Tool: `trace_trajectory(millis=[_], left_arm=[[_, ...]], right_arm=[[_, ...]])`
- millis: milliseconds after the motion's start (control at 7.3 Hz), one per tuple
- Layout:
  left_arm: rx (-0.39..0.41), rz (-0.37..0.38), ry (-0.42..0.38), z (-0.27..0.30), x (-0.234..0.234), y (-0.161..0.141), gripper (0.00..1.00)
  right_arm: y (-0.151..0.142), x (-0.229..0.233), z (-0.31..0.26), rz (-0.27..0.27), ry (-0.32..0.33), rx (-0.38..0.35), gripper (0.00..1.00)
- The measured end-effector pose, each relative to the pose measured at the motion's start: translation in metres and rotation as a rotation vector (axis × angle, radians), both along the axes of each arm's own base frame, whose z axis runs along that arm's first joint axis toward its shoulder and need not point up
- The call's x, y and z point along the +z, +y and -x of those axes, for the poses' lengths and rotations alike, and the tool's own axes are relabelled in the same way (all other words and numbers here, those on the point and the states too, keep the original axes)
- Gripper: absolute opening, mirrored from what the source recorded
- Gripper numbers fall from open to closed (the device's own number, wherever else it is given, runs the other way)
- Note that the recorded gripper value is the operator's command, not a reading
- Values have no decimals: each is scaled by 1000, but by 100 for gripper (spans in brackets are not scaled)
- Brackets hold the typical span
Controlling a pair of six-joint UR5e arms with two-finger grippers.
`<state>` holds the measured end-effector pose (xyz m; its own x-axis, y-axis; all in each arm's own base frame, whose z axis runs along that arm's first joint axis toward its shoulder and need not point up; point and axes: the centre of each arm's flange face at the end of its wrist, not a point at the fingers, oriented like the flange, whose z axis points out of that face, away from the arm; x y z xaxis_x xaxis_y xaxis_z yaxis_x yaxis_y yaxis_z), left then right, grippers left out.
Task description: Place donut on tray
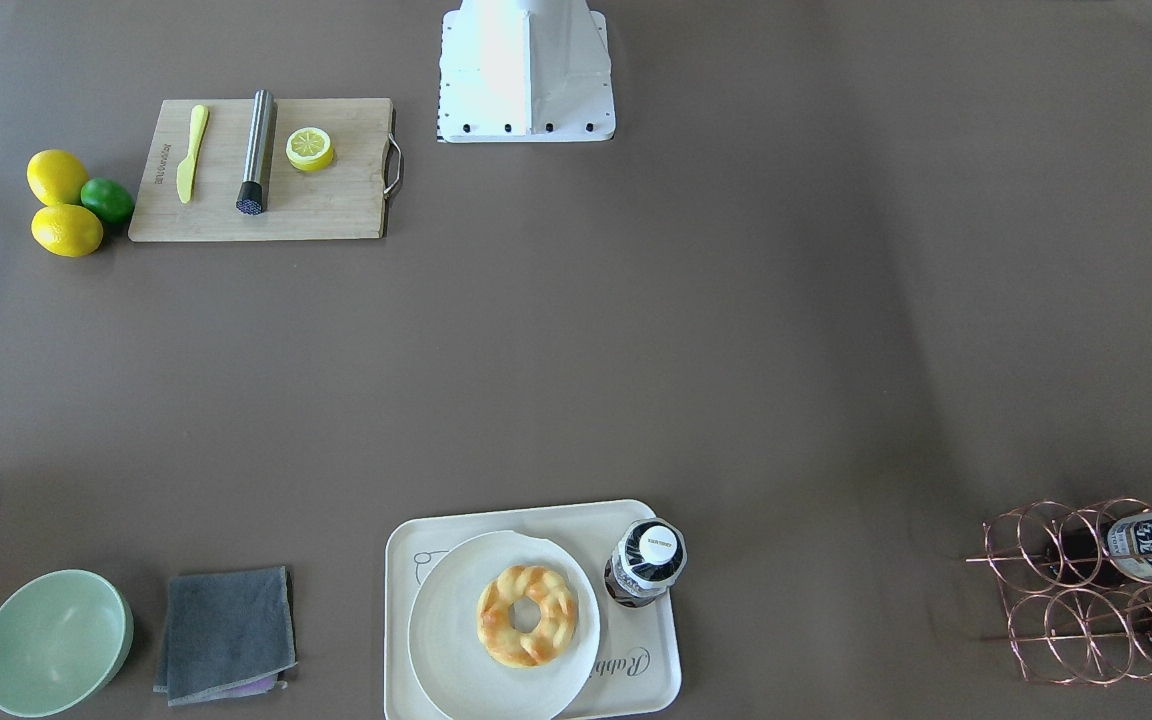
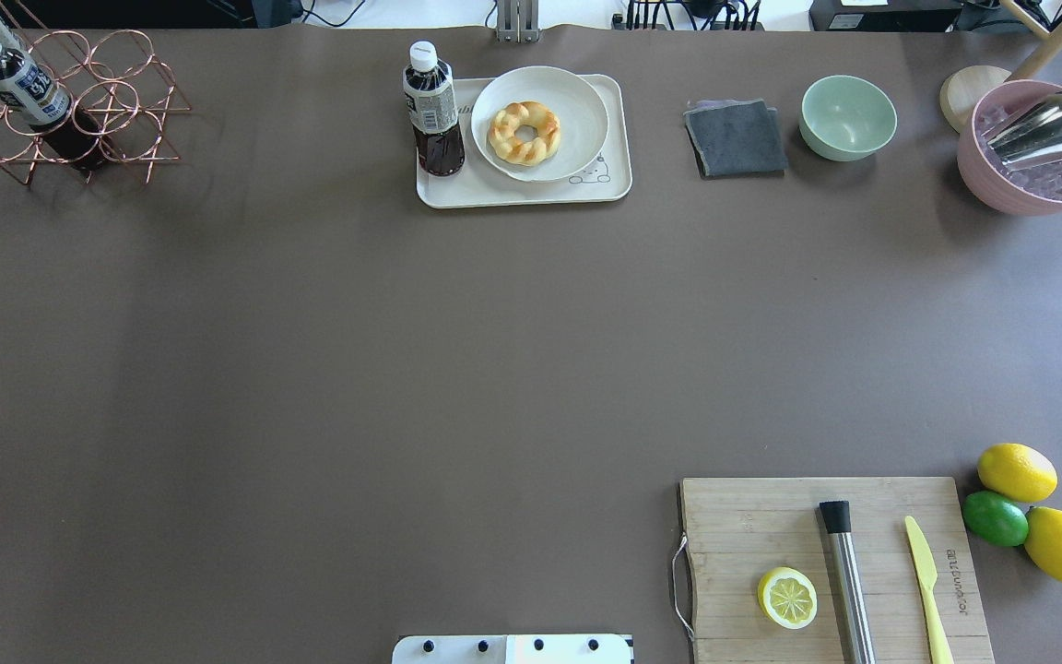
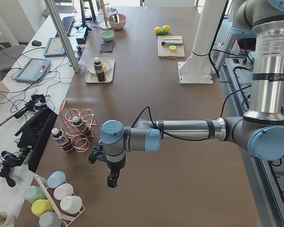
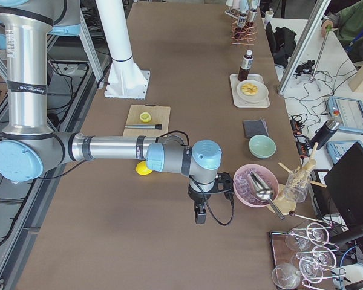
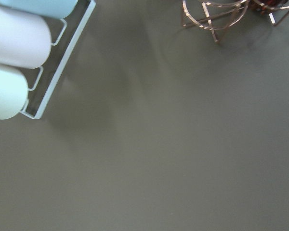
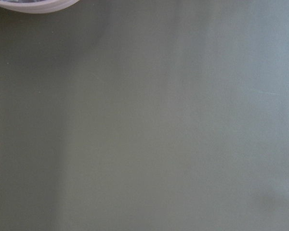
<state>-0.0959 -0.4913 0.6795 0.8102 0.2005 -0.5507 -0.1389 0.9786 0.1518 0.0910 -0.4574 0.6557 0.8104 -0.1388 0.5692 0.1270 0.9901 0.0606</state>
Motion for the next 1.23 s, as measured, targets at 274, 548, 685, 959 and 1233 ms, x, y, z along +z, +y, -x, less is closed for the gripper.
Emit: trace_trajectory(millis=[274,548,685,959,1233], left_arm=[[4,14,100,-9,2,4,99],[6,23,160,-14,5,7,99],[7,26,167,-15,6,7,99],[6,28,171,-15,6,7,99],[6,27,171,-15,6,6,99]], right_arm=[[1,1,0,2,-1,0,100],[1,2,0,3,3,0,100],[1,2,0,3,4,0,100],[1,3,-1,4,6,2,100],[1,7,-1,10,9,5,100]])
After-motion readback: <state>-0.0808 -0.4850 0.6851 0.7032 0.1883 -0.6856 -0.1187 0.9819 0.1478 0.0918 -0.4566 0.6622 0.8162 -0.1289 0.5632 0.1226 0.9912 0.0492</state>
